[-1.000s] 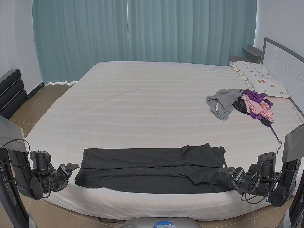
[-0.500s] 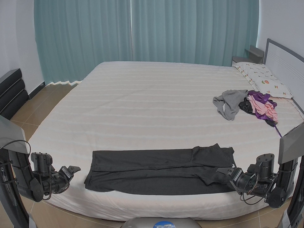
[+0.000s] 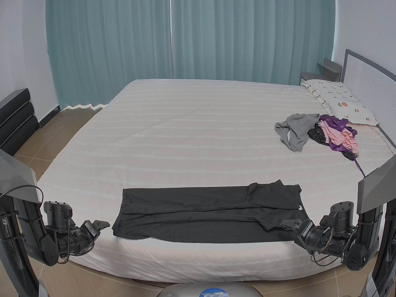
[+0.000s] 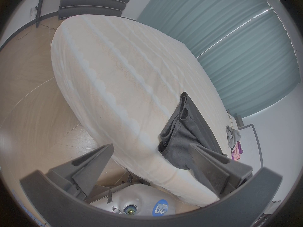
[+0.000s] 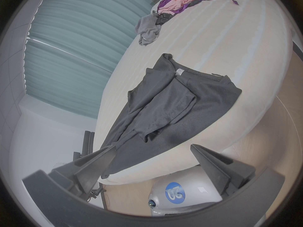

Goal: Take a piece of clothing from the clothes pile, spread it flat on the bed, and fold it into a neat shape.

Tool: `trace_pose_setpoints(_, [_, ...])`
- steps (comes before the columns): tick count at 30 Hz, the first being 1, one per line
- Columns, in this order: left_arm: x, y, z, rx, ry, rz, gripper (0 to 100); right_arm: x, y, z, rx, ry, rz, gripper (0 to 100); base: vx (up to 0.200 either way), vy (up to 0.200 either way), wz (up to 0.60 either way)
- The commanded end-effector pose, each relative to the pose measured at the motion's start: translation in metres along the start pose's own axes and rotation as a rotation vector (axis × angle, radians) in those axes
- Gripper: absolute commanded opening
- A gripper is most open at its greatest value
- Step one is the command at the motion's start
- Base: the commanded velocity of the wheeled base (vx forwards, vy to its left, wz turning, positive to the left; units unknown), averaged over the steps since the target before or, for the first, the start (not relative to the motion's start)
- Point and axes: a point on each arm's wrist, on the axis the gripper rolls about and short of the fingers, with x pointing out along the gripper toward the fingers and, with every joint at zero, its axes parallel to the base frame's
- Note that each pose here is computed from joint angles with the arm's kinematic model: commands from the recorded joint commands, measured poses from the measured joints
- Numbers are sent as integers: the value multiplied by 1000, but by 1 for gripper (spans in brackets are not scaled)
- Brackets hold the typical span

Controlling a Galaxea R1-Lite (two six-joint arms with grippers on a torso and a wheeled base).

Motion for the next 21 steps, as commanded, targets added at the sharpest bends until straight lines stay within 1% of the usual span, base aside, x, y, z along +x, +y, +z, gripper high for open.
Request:
trace_pose_setpoints(1, [1,0,-1,1,7,1,100,15,2,3,-1,-13,24,100,0,0,0])
trace_pose_setpoints(8, [3,1,-2,3,12,7,100,27,11,12,-7,-53,77,100,0,0,0])
trace_pose_setpoints(16, [4,0,-2,5,11,6,100,47,1,20,9,-72,53,100,0,0,0])
trace_pose_setpoints(21, [6,-1,-7,18,27,15,100,55,-3,23,19,-81,47,100,0,0,0])
